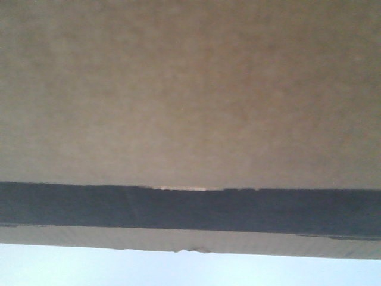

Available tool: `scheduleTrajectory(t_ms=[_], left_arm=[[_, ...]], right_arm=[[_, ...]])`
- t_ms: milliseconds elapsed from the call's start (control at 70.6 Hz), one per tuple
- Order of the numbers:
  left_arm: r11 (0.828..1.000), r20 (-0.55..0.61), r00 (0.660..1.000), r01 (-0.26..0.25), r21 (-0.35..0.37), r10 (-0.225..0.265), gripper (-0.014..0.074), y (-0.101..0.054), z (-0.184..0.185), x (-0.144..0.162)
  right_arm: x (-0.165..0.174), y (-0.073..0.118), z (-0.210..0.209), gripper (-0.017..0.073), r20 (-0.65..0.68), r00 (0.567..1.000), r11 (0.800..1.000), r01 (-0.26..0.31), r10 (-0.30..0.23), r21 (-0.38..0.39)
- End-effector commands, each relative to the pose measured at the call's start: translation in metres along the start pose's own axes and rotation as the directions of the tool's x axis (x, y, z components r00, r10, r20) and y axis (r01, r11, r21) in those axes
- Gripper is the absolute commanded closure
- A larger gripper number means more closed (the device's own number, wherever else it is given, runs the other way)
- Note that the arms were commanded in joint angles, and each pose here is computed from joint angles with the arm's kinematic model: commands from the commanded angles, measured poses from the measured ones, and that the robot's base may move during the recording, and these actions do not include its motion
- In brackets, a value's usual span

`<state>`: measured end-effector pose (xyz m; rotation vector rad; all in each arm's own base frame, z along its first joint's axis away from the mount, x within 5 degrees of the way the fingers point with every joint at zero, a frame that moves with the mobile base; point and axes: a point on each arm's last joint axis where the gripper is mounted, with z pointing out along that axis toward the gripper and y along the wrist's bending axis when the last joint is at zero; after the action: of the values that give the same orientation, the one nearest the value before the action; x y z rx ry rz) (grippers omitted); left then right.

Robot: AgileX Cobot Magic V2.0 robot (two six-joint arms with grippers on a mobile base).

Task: Grab box from left shelf to table start
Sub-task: 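Hold the box with both grippers while the base drives toward the table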

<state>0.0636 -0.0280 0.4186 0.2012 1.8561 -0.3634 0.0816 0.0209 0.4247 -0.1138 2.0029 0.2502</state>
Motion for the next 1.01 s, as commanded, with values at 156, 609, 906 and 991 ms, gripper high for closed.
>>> scheduleTrajectory(t_ms=[156, 609, 906, 991], left_arm=[[0.978, 0.149, 0.977, 0.127, 0.167, -0.152, 0.0696, -0.0147, -0.0103, -0.0212], [0.978, 0.149, 0.977, 0.127, 0.167, -0.152, 0.0696, -0.0147, -0.0103, -0.0212], [0.978, 0.149, 0.977, 0.127, 0.167, -0.152, 0.0696, -0.0147, -0.0103, -0.0212], [0.978, 0.149, 0.977, 0.127, 0.167, -0.152, 0.0696, -0.0147, -0.0103, -0.0212]], right_arm=[[-0.0218, 0.0070, -0.0075, 0.0501, 0.173, 0.985, 0.998, -0.008, 0.020, -0.068], [-0.0218, 0.0070, -0.0075, 0.0501, 0.173, 0.985, 0.998, -0.008, 0.020, -0.068], [-0.0218, 0.0070, -0.0075, 0.0501, 0.173, 0.985, 0.998, -0.008, 0.020, -0.068], [-0.0218, 0.0070, -0.0075, 0.0501, 0.173, 0.985, 0.998, -0.008, 0.020, -0.068]])
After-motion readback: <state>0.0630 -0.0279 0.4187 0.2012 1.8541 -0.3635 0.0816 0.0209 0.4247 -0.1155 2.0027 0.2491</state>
